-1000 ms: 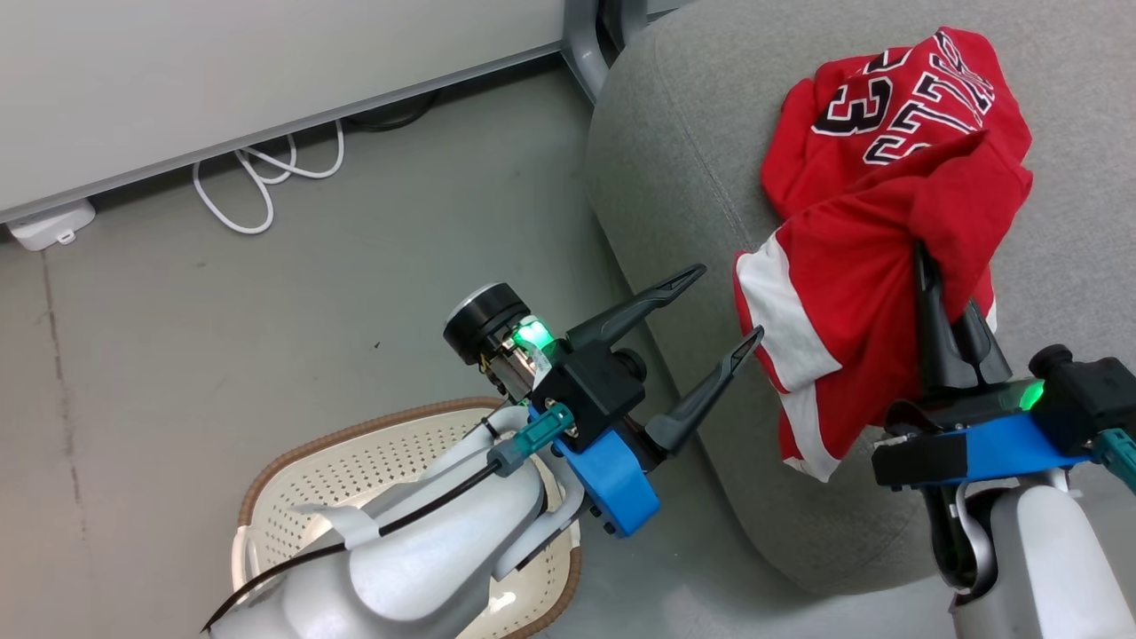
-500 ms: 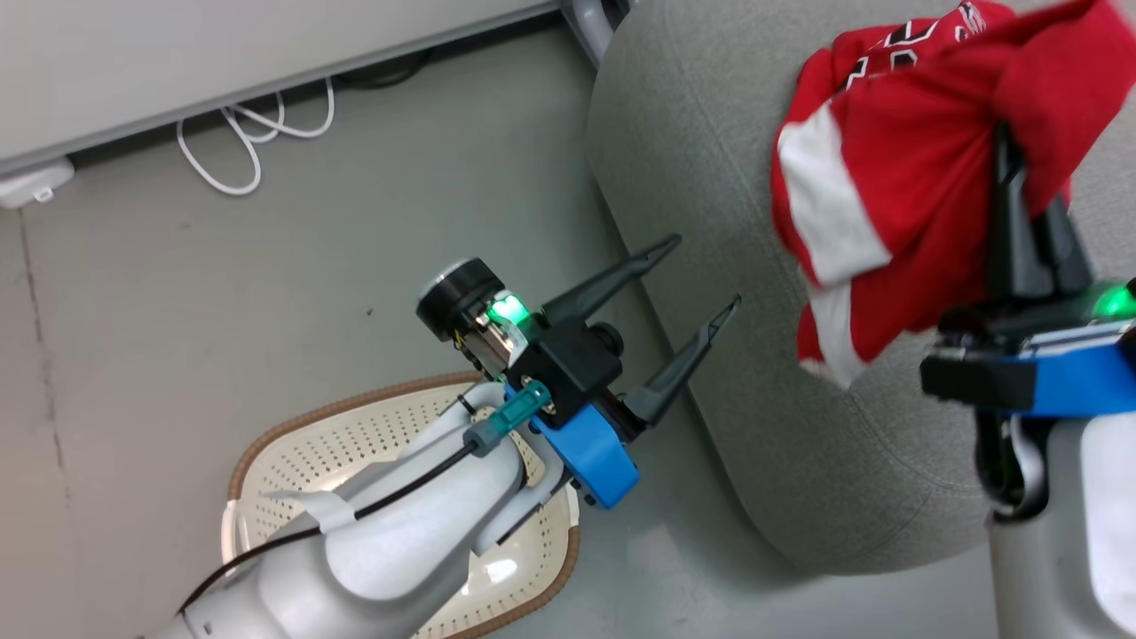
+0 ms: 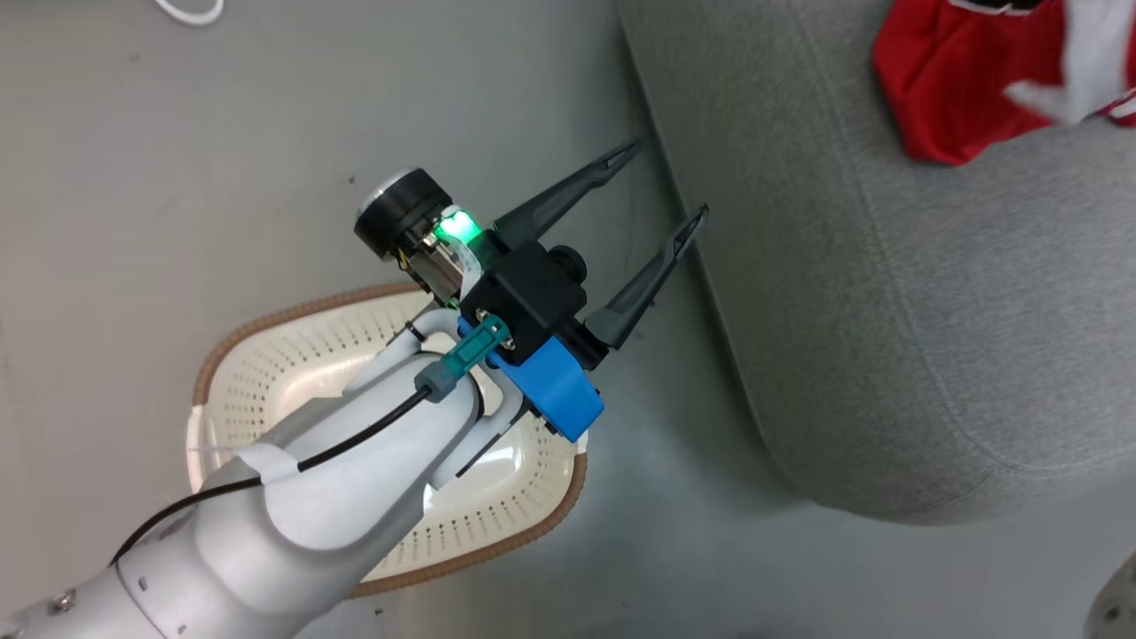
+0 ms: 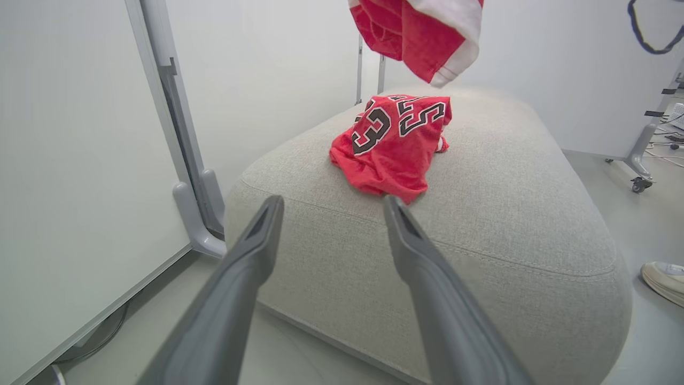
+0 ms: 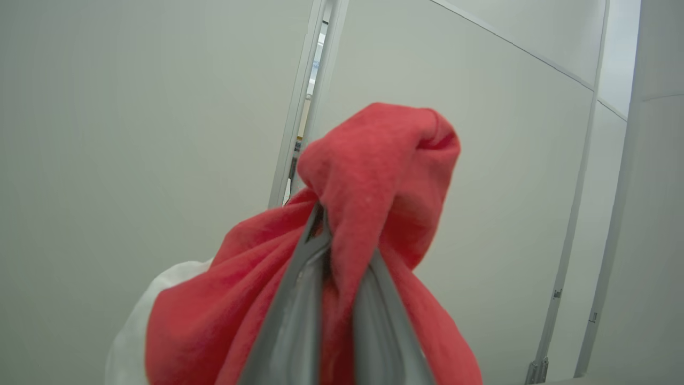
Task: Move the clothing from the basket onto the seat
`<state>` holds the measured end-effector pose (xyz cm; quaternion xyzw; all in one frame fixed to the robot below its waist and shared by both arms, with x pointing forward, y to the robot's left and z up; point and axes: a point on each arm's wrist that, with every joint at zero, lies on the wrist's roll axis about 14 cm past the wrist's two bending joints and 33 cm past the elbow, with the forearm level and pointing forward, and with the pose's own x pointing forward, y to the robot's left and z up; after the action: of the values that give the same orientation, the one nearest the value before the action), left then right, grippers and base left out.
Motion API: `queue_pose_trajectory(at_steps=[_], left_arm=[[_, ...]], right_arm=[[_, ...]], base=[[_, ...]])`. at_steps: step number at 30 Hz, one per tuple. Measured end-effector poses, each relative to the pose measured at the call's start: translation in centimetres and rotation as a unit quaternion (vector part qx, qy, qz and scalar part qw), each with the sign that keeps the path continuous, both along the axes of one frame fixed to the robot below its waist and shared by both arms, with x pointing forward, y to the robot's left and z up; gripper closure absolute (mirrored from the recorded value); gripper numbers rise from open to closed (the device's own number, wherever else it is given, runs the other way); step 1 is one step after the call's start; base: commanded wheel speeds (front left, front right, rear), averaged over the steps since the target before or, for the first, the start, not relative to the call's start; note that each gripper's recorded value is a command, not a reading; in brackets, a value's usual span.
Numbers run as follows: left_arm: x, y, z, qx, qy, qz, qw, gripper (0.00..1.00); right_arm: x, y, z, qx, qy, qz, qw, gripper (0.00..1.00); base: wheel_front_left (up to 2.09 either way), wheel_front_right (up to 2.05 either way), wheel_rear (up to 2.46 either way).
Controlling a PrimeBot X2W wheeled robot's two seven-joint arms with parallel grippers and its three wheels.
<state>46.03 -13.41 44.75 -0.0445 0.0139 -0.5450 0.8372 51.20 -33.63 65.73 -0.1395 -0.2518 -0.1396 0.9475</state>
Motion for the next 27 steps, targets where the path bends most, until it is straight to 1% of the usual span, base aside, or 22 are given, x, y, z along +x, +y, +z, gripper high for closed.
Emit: queue_pose_trajectory(at_steps=[6, 8, 12, 18, 22, 27], left_arm=[[1.6, 0.6, -3.1, 0.002, 0.021, 0.008, 1.000, 0.00], [2.0, 0.7, -4.1, 0.001, 0.029, 0.011, 1.000, 0.00], [2.2, 1.0, -6.2, 0.007, 0.046, 0.011, 0.999, 0.00], [2.4, 1.5, -8.3, 0.010, 0.064, 0.016, 0.998, 0.00], [2.5, 1.9, -8.9, 0.014, 0.068, 0.019, 0.997, 0.00], [2.6, 2.1, -9.2, 0.015, 0.070, 0.023, 0.997, 0.00]], right_arm=[[3.0, -3.7, -0.5, -0.020, 0.007, -0.038, 0.999, 1.00], [3.9, -5.2, -1.5, -0.020, 0.023, -0.052, 0.998, 1.00], [5.2, -8.2, -4.9, 0.010, 0.061, -0.081, 0.995, 1.00], [5.7, -10.7, -11.5, 0.026, 0.145, -0.117, 0.982, 1.00], [4.1, -12.3, -15.9, 0.053, 0.198, -0.147, 0.968, 1.00], [2.8, -12.9, -19.9, 0.084, 0.245, -0.165, 0.952, 1.00]], base=[[0.00, 0.00, 0.00], [0.00, 0.00, 0.00], [0.00, 0.00, 0.00], [0.00, 0.00, 0.00], [0.00, 0.00, 0.00], [0.00, 0.00, 0.00]])
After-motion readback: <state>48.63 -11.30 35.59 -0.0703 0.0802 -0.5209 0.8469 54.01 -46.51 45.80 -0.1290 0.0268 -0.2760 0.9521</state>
